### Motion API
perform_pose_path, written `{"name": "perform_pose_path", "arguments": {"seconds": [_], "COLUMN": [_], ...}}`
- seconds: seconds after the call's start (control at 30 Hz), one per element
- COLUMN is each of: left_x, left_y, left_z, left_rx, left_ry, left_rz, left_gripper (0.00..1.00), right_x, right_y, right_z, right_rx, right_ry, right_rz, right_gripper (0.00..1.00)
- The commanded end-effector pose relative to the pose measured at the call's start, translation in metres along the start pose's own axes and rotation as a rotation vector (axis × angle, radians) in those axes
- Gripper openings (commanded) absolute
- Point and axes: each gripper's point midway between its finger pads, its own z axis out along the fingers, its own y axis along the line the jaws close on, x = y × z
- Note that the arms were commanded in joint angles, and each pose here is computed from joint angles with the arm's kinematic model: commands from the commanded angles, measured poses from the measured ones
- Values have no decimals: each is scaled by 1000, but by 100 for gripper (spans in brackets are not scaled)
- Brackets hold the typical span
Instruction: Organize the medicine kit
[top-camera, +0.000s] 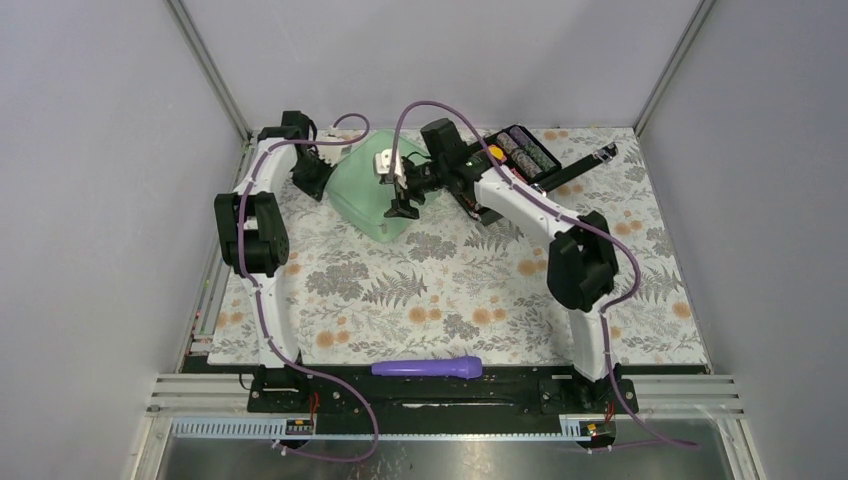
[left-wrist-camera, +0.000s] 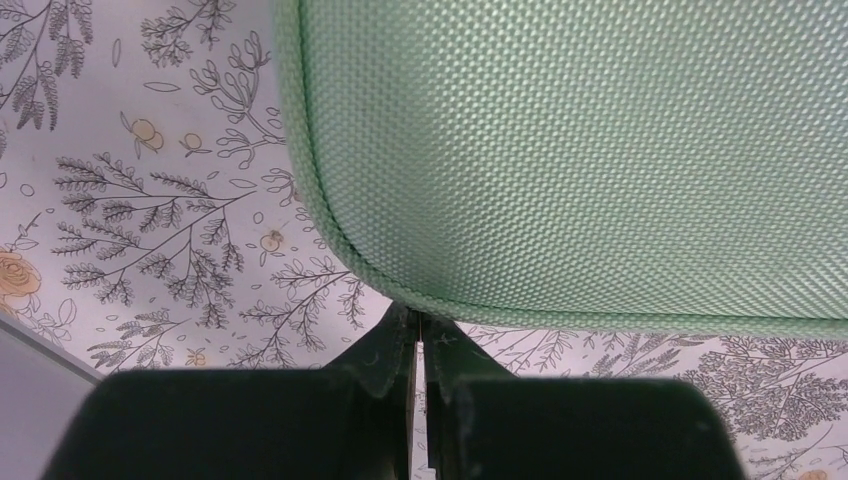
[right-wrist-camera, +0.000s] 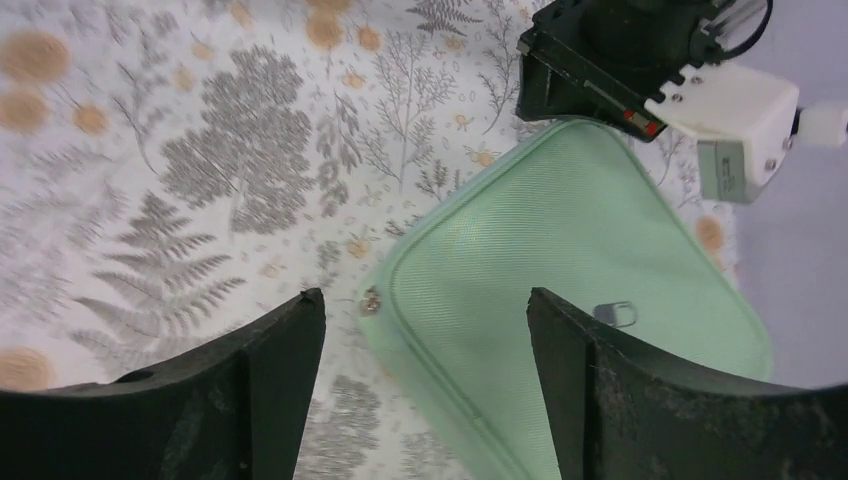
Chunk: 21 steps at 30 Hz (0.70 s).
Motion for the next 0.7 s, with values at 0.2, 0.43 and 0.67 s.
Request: {"name": "perform_pose_path", "arguments": {"seconds": [0.2, 0.43, 0.67], "left_x": [-18, -22, -22], "left_y": [-37, -41, -73], "left_z": [-11, -12, -21], "left_rx": [58, 74, 160], "left_ry": [-35, -51, -73], "left_rz": [108, 88, 70], "left_gripper": [0, 0, 0], "right_x": [60, 91, 117], "right_y": [10, 10, -12], "right_z": [20, 33, 60], "right_rx": [-311, -330, -186], "right_ry": [190, 229, 273], "right_rz": [-420, -440, -410], "right_gripper": [73, 75, 59]}}
